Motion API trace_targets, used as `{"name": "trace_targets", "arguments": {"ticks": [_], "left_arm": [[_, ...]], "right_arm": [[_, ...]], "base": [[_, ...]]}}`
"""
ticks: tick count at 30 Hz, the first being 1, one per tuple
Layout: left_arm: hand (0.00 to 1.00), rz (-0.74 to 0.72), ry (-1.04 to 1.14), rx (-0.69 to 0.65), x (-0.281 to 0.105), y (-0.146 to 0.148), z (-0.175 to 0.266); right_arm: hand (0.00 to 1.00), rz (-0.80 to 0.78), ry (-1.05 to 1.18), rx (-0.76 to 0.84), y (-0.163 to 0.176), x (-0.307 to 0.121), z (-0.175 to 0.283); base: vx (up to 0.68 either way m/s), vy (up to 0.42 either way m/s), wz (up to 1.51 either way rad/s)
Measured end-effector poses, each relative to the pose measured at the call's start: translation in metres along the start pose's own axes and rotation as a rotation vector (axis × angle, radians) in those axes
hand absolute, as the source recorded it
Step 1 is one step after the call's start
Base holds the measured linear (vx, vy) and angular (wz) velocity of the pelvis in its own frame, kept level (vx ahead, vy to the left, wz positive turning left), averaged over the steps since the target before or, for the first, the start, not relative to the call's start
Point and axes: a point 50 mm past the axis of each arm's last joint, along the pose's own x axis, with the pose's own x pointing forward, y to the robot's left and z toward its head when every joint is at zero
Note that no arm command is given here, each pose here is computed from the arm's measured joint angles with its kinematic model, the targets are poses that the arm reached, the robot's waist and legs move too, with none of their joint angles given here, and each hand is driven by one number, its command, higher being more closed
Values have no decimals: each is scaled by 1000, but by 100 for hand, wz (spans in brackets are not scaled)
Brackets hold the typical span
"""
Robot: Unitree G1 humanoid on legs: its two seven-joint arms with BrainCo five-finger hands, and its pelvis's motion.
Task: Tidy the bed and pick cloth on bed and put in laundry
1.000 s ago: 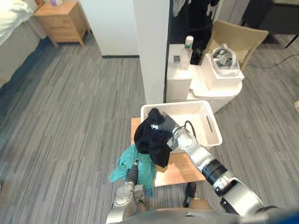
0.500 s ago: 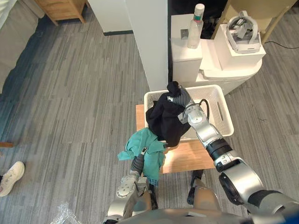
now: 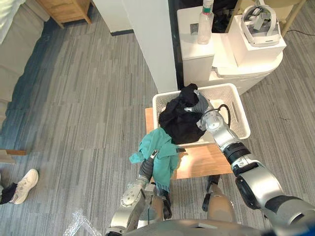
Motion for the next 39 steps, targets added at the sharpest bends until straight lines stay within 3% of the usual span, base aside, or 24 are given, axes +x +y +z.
{"name": "trace_targets", "arguments": {"ticks": [7, 13, 26, 32, 39], "left_arm": [[100, -63, -245, -27, 1, -17, 55], [100, -59, -529, -17, -1, -15, 114], [100, 109, -760, 161, 8, -5, 169], [100, 187, -717, 296, 29, 0, 164], [100, 217, -422, 482, 58, 13, 115]], "right_arm": [[0, 12, 16, -16, 11, -19, -20], [0, -56, 7, 11, -2, -34, -31], [0, -459, 105, 92, -70, -93, -80], [0, -601, 162, 91, -87, -120, -97], [0, -696, 339, 161, -87, -162, -136]], "base": [[2, -12, -13], [11, -9, -9], [8, 5, -13], [-32, -11, -13], [16, -10, -14]]}}
